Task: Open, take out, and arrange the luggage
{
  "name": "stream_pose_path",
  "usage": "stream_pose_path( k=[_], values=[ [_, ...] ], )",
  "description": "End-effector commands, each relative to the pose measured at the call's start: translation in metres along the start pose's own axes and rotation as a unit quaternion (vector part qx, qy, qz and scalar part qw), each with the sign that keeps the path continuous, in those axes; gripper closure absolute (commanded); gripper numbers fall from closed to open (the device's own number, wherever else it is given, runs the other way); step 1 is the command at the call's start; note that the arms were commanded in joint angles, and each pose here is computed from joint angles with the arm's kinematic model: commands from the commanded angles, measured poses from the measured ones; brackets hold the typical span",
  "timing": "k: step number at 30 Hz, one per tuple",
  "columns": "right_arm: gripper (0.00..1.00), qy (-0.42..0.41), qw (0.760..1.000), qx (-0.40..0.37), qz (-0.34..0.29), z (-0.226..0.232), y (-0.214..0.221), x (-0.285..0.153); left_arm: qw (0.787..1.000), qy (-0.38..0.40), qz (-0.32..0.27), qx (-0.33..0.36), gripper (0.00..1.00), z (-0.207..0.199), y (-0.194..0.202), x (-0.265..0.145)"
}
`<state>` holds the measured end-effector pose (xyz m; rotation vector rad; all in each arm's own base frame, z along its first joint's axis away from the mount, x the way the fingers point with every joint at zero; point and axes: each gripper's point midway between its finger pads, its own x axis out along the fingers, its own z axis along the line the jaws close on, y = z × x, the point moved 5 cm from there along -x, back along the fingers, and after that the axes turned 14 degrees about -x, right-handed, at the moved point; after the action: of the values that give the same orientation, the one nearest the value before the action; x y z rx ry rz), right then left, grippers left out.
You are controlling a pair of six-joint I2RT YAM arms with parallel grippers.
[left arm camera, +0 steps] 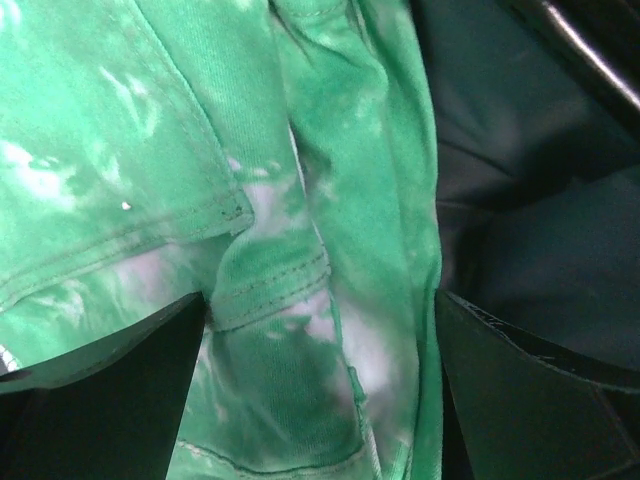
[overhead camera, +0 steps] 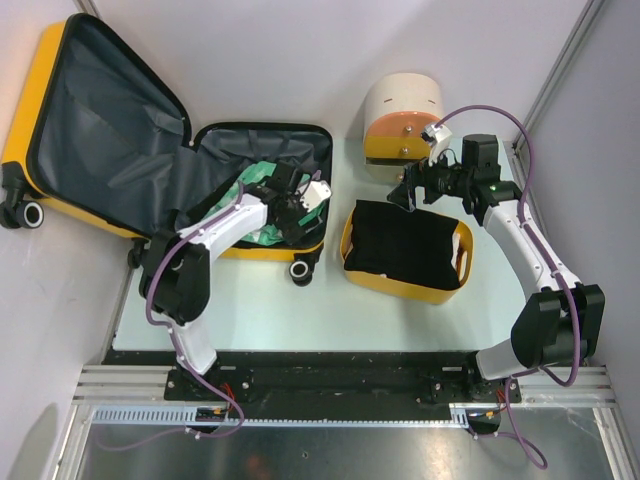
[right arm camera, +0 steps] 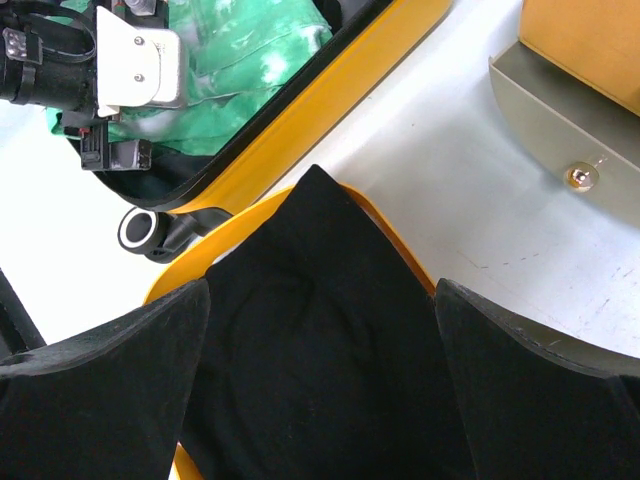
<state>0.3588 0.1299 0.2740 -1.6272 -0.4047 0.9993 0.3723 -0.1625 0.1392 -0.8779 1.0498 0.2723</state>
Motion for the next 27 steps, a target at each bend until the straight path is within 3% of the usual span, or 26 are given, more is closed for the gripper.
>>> stream_pose_path(
  k=[1, 3, 4, 7, 9, 13, 22, 27],
  values=[
    [0.00, 0.007, 1.000, -0.016, -0.017, -0.002, -0.011, -0.005, 0.998, -0.044, 0.030, 0.019, 0.04, 0.009, 0.009, 0.006],
    [0.00, 0.007, 1.000, -0.017, -0.018, -0.002, -0.011, -0.005, 0.997, -0.064, 0.030, 0.019, 0.15, 0.015, 0.008, 0.004],
    [0.00, 0.007, 1.000, -0.017, -0.018, -0.002, -0.011, -0.005, 0.997, -0.067, 0.023, 0.017, 0.33, 0.018, 0.004, 0.000],
    [0.00, 0.007, 1.000, -0.017, -0.018, -0.003, -0.011, -0.004, 0.997, -0.079, 0.003, -0.005, 0.62, 0.031, -0.004, -0.010],
    [0.00, 0.007, 1.000, -0.017, -0.019, -0.003, -0.011, -0.004, 0.996, -0.085, -0.006, -0.024, 0.71, 0.045, -0.005, -0.016],
    [0.00, 0.005, 1.000, -0.016, -0.020, -0.002, -0.011, -0.004, 0.994, -0.076, -0.054, -0.056, 1.00, 0.065, -0.019, -0.039],
    [0.00, -0.006, 0.999, -0.018, -0.032, 0.002, -0.017, 0.001, 0.979, -0.009, -0.166, -0.118, 1.00, 0.086, -0.044, -0.102],
    [0.00, -0.016, 0.999, -0.018, -0.034, 0.007, -0.018, 0.005, 0.967, 0.044, -0.195, -0.155, 1.00, 0.096, -0.051, -0.123]
  ],
)
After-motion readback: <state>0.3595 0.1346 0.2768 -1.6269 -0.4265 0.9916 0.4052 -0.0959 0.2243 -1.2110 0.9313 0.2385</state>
